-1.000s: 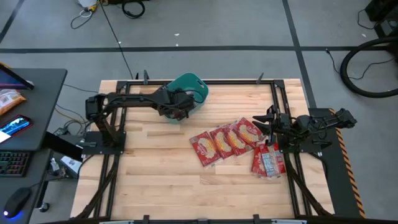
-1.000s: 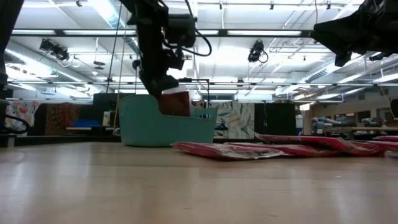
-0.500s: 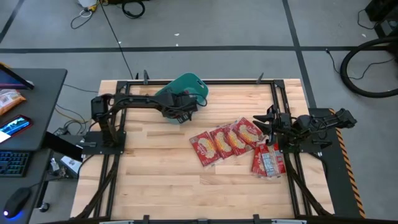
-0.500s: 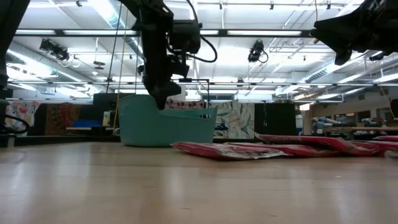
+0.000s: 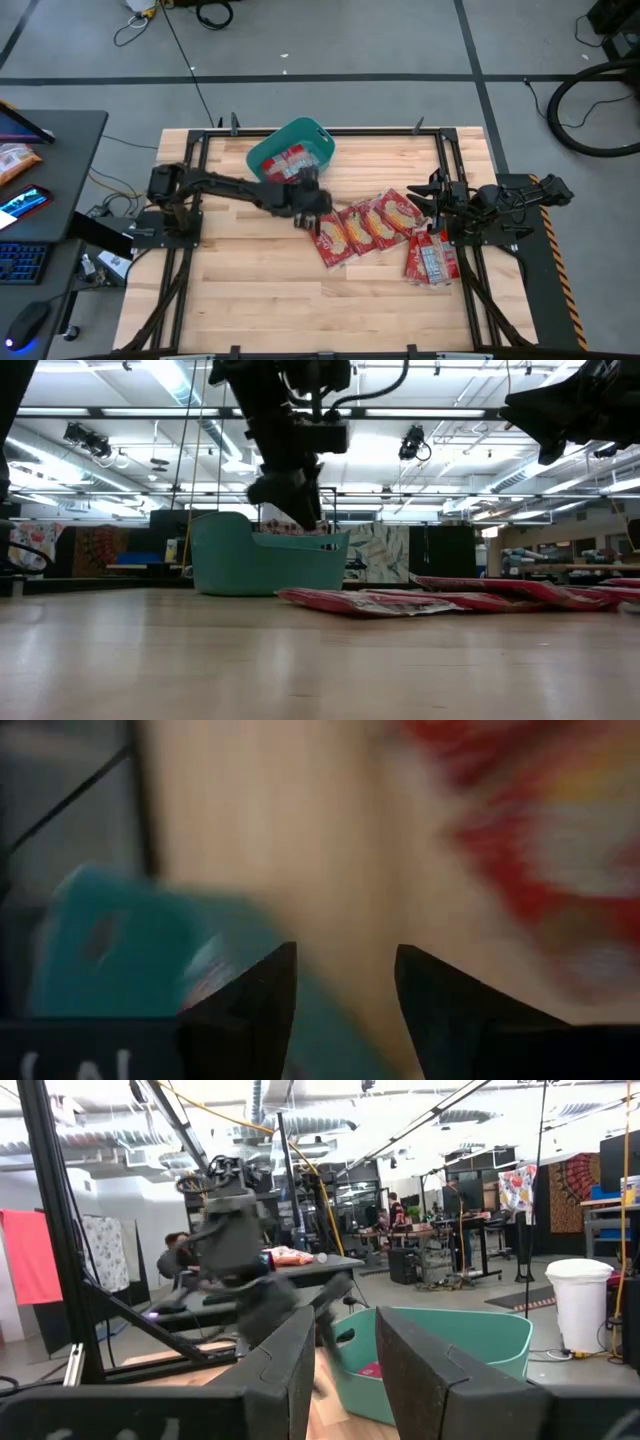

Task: Sort popcorn bags into baskets
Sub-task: Put the red popcorn bag into the green bin

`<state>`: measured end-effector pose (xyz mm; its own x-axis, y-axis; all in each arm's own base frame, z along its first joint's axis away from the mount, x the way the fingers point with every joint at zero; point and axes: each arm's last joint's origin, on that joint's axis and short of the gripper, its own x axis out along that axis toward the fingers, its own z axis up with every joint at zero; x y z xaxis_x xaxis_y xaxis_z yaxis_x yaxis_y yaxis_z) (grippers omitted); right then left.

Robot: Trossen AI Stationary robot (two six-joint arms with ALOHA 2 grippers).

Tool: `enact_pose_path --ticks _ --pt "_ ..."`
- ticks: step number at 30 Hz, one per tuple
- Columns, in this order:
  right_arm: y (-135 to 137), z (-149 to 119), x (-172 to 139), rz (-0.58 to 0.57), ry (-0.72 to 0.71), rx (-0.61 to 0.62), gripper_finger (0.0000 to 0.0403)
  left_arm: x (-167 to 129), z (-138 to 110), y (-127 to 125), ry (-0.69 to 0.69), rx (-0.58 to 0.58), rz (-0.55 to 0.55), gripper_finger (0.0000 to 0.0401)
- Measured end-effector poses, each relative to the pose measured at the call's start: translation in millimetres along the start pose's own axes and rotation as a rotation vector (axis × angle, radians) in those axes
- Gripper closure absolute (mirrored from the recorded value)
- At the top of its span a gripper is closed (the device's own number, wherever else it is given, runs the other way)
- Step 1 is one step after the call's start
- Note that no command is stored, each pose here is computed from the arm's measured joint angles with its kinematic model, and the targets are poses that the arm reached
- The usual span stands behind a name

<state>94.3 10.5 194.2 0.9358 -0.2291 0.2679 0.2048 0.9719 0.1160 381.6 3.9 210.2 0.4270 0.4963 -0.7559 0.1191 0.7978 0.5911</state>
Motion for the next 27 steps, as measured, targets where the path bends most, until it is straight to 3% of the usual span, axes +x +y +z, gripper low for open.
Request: enact_pose_path --ticks 3,8,18,27 --pt "0 1 0 -0.001 -0.007 0.003 0.0289 -4 6 -21 -0.046 0.128 -0.116 0.0225" --pt "0 1 0 -0.001 -0.013 0.007 0.0289 -9 13 -52 -0.096 0.298 -0.212 0.0225" --pt "0 2 1 -0.001 -0.015 0.007 0.0289 7 17 -90 -0.093 0.401 -0.283 0.0225" --pt "0 3 1 -0.001 -0.026 0.013 0.0289 18 17 -103 -0.083 0.449 -0.282 0.0228"
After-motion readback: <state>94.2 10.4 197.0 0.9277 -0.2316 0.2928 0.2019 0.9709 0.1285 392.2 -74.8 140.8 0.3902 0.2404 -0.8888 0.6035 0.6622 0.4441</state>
